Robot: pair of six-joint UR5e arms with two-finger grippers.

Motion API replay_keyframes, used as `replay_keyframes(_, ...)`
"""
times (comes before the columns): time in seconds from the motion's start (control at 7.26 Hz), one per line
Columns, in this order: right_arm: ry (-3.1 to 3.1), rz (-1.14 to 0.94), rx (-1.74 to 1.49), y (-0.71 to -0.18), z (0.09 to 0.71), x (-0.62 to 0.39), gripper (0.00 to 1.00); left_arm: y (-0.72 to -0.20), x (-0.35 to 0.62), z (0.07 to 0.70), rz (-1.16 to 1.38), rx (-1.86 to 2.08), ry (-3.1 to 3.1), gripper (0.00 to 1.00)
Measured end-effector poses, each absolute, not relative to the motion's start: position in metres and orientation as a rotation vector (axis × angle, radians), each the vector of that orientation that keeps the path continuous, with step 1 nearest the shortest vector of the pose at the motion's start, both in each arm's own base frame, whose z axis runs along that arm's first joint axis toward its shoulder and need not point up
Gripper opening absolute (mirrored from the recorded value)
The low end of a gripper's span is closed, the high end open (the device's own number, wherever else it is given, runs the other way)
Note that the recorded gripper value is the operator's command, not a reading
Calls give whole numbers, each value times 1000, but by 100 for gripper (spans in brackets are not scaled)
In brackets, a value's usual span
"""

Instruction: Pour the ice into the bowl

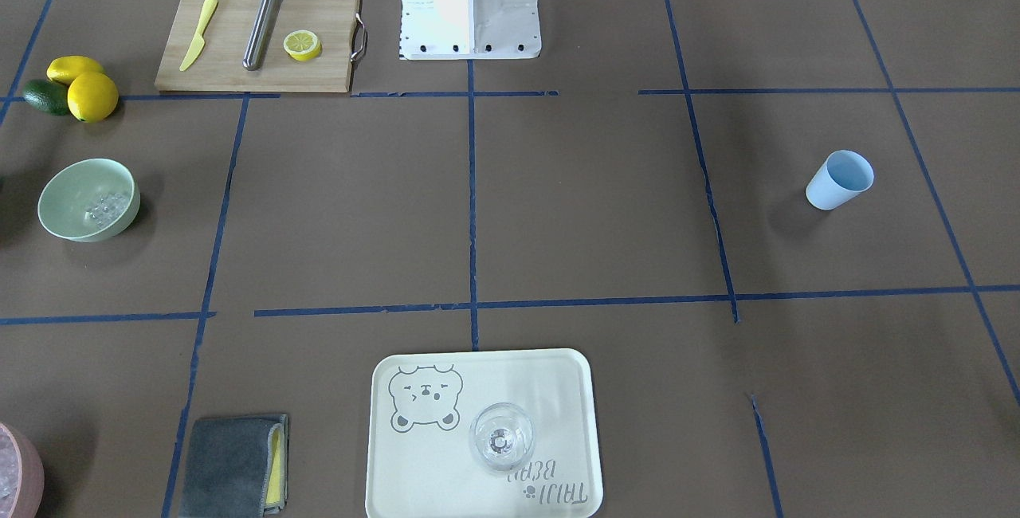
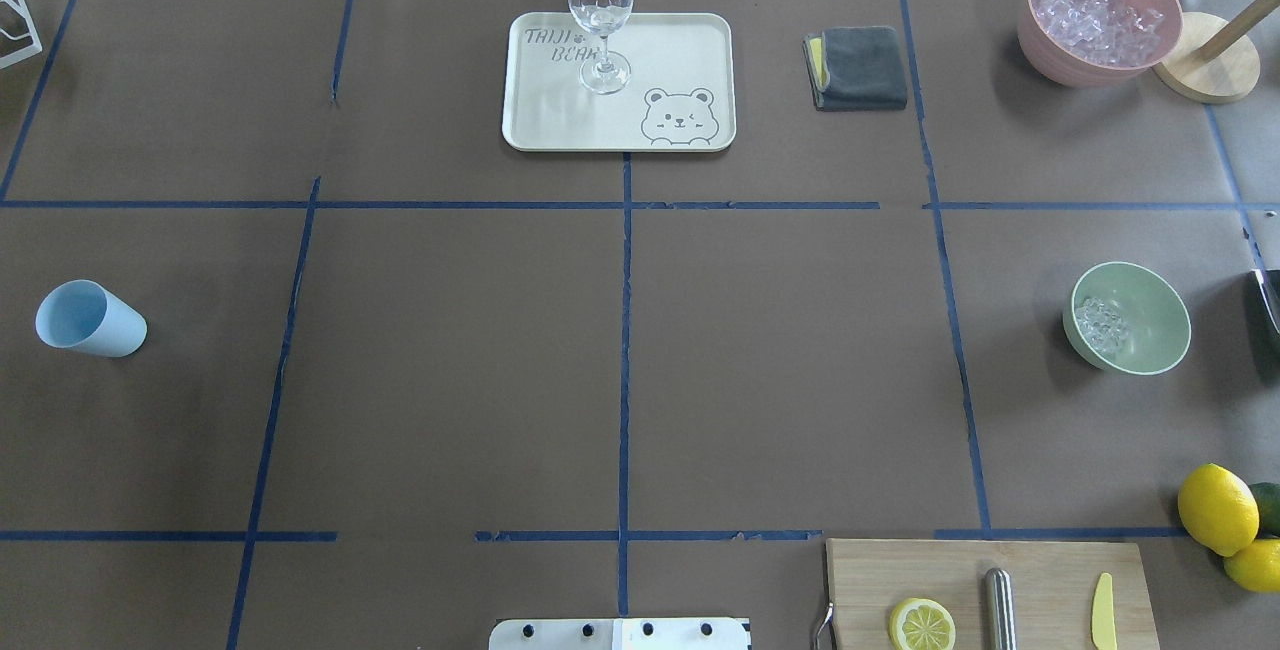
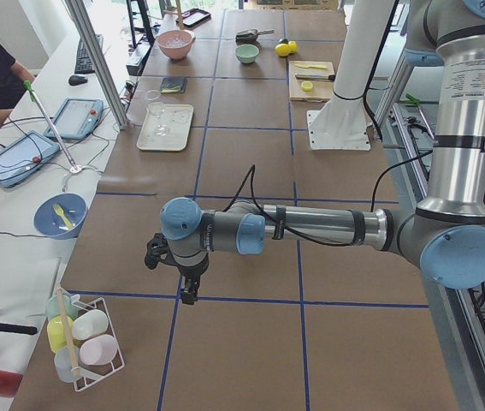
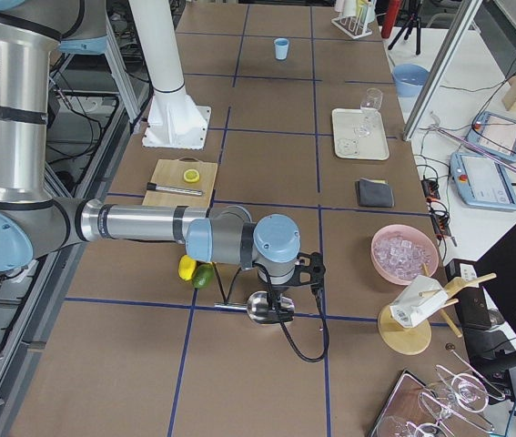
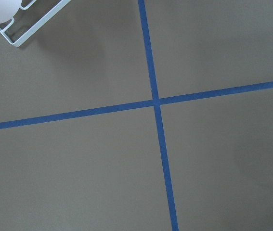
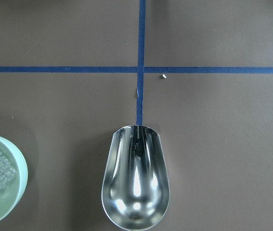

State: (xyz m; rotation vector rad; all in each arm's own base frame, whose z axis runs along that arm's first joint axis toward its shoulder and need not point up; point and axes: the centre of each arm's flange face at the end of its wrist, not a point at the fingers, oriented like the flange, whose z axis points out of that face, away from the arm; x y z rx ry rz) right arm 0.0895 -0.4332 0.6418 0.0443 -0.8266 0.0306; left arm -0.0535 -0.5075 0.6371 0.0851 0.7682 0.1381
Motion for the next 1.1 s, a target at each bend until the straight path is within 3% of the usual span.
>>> replay_keyframes(1.1,-828,85,53,-436,643,91,100,-508,-53,634,141,91,768,100)
